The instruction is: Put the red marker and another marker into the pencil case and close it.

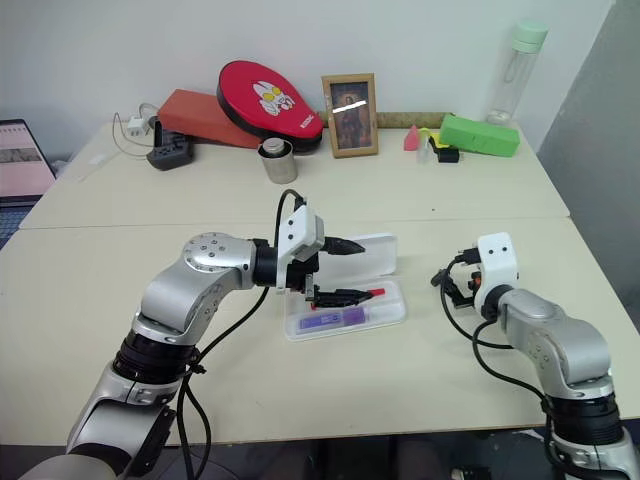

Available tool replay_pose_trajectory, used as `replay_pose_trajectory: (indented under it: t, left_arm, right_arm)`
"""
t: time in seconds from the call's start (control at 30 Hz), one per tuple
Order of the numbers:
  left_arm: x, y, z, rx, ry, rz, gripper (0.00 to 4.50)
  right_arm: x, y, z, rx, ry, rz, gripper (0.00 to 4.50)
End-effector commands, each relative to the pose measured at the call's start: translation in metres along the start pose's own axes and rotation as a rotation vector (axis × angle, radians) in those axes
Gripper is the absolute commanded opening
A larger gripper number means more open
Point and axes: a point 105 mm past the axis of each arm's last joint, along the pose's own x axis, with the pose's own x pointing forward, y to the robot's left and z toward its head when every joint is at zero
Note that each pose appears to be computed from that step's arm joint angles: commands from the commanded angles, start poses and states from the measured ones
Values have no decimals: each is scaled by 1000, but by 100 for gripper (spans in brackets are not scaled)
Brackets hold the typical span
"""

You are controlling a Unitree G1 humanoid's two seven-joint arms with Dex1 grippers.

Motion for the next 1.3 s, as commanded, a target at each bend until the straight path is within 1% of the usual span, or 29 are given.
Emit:
replay_pose_trajectory:
  t: [0.03, 0.13, 0.27, 0.37, 0.43, 0.47, 0.53, 0.57, 0.6, 0.7, 0.8, 0.83, 0.87, 0.93, 0.97, 1.03, 1.07, 1.3]
  left_arm:
    - [-3, -4, 14, 49, -56, 3, 446]
    - [-3, -8, 20, 60, -92, -10, 446]
    - [-4, -7, 21, 56, -98, 6, 446]
    - [-3, -6, 22, 60, -98, 12, 446]
    - [-3, -6, 22, 63, -94, 15, 450]
    - [-3, -6, 21, 66, -91, 18, 450]
    - [-3, -6, 21, 70, -87, 21, 450]
    - [-3, -5, 21, 71, -87, 23, 450]
    - [-3, -5, 21, 71, -87, 24, 450]
    - [-3, -5, 21, 74, -86, 28, 450]
    - [-2, -4, 21, 77, -84, 32, 450]
    - [-2, -4, 21, 79, -82, 35, 450]
    - [-3, -3, 21, 80, -82, 38, 450]
    - [-3, -2, 21, 82, -82, 42, 450]
    - [-3, -2, 21, 83, -82, 44, 450]
    - [-3, -1, 20, 85, -81, 45, 450]
    - [-2, -1, 20, 85, -81, 45, 450]
    - [-2, -1, 19, 91, -72, 47, 450]
  right_arm:
    - [0, 3, 11, 16, -30, -41, 450]
    - [5, 15, 11, 47, -27, -29, 450]
    - [10, 18, -1, 40, 13, -53, 450]
    - [12, 19, -4, 40, 19, -60, 450]
    - [13, 19, -4, 35, 20, -66, 414]
    - [14, 18, -3, 32, 21, -71, 403]
    - [15, 17, -3, 30, 20, -77, 346]
    - [15, 16, -3, 33, 19, -78, 335]
    - [15, 16, -2, 35, 17, -79, 300]
    - [17, 16, -1, 38, 11, -85, 242]
    - [17, 19, -1, 32, 11, -75, 160]
    - [17, 20, 0, 27, 7, -71, 147]
    - [17, 20, 2, 23, 2, -69, 119]
    - [15, 20, 4, 15, -4, -68, 79]
    - [15, 18, 5, 8, -7, -70, 50]
    - [14, 17, 6, 1, -11, -72, 22]
    - [14, 16, 6, -1, -13, -73, 16]
    - [11, 21, 7, -43, -13, -33, 13]
